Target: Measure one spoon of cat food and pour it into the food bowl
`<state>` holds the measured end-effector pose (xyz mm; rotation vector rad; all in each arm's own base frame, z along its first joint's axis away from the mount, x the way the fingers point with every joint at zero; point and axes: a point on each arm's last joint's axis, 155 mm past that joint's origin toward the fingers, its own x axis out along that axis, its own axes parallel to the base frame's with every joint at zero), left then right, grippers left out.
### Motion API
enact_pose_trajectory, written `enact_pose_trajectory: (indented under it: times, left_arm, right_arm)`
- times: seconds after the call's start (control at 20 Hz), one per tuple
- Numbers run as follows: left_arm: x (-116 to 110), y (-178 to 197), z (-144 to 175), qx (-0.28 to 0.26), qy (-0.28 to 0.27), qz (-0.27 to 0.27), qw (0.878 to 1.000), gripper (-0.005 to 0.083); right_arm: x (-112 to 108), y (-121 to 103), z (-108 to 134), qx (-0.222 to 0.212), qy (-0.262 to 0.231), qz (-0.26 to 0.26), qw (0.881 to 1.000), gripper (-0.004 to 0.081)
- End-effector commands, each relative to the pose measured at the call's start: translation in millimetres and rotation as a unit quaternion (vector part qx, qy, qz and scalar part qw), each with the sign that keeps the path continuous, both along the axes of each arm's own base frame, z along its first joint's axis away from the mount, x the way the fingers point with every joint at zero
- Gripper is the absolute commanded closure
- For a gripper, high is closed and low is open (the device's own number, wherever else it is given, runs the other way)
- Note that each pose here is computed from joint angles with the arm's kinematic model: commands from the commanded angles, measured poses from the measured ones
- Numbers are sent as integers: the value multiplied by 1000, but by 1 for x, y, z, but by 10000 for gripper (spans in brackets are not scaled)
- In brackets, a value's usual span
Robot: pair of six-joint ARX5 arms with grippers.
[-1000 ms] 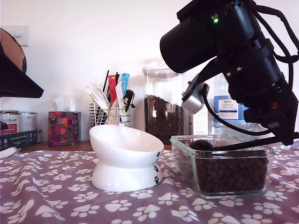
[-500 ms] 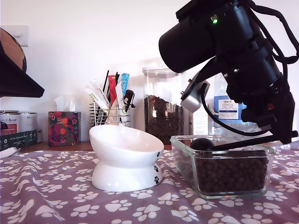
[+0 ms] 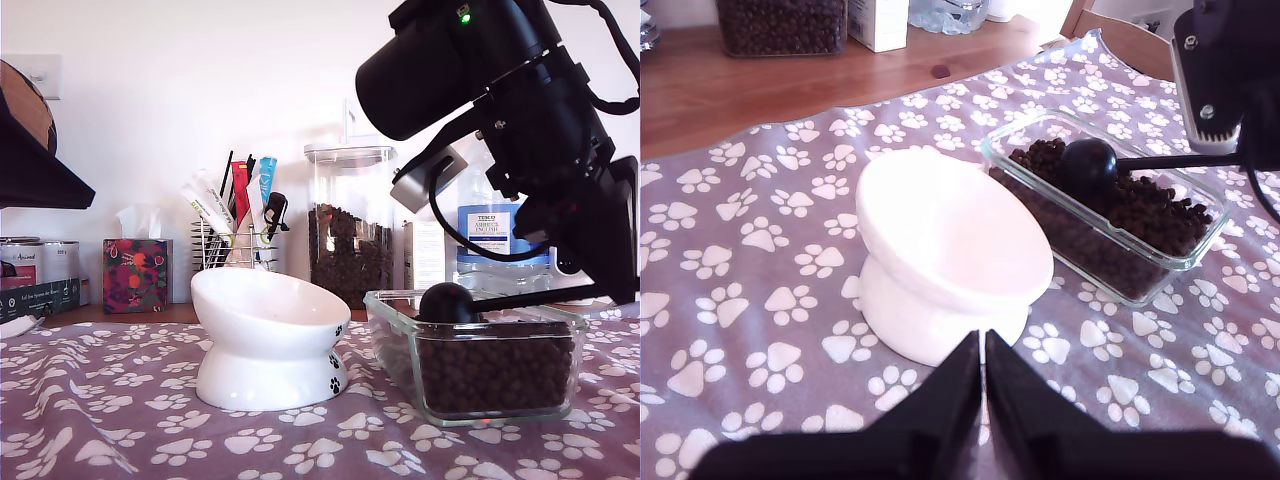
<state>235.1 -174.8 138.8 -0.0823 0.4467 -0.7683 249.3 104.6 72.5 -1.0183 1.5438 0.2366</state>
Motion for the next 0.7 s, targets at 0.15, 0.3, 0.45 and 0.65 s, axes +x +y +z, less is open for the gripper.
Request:
enact_pose_trajectory:
  times: [0.15,0.3,0.45,0.65]
  left_arm:
    - [0,-2,3,-1,-6,-4,1000,793]
    - [0,-2,3,-1,-6,-4,1000,793]
    - [0,-2,3,-1,-6,-4,1000,793]
    - [1,-1,3,0,-6,-2,1000,793]
  right_arm:
    - [-4,19,0,93,-4,-80,992,781]
    - [-7,23,5,139,-3,-136,981,781]
    - [-10,27,5,183,10,-191,964,781]
    - [-9,41,13,243,20,-210,947,781]
